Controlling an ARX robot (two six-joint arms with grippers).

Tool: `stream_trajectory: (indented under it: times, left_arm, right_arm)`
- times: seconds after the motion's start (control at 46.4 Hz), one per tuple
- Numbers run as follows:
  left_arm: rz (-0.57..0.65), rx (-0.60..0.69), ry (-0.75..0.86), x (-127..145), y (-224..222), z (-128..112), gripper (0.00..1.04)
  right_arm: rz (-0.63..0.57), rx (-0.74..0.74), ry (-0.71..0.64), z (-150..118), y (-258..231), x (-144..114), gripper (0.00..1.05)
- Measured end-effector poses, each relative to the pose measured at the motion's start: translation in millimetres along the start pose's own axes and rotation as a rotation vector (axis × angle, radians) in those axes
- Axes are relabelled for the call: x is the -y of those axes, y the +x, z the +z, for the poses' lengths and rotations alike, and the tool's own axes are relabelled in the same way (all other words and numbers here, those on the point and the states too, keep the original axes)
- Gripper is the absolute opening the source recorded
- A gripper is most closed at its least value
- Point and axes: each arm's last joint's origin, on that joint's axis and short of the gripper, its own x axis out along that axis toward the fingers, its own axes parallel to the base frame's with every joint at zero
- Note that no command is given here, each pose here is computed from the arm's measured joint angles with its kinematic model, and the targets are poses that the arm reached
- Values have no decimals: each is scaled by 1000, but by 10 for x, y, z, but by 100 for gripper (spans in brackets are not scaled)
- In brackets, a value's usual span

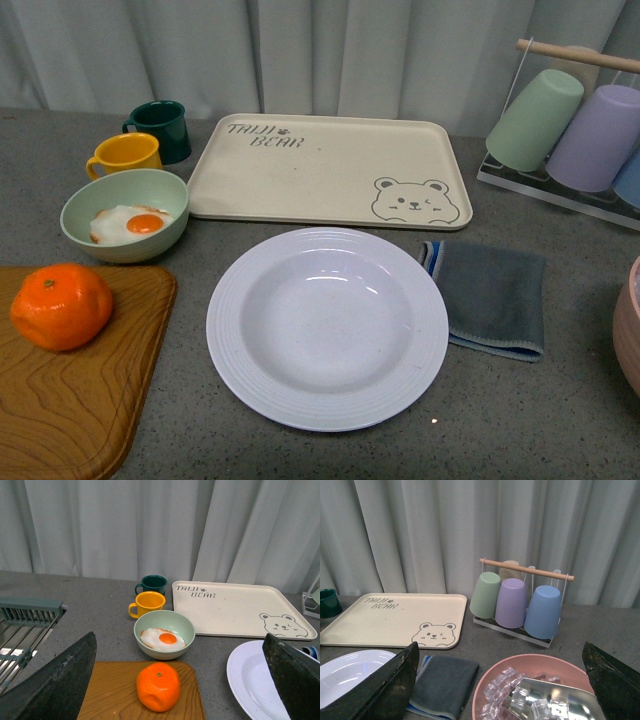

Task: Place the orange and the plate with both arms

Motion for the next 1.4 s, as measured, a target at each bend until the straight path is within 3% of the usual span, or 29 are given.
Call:
stream_trajectory:
  times: [1.035, 1.143, 1.402]
  left_arm:
    - [4, -2, 0, -1, 1, -1, 98]
    - [70, -178, -98, 12, 66, -81, 98]
    - [-71, -332, -225, 130, 685, -11, 98]
  right_arm:
    - [0, 0, 0, 0, 0, 0, 95]
    - [0, 0, 0, 0, 0, 0, 95]
    - [0, 0, 0, 0, 0, 0, 95]
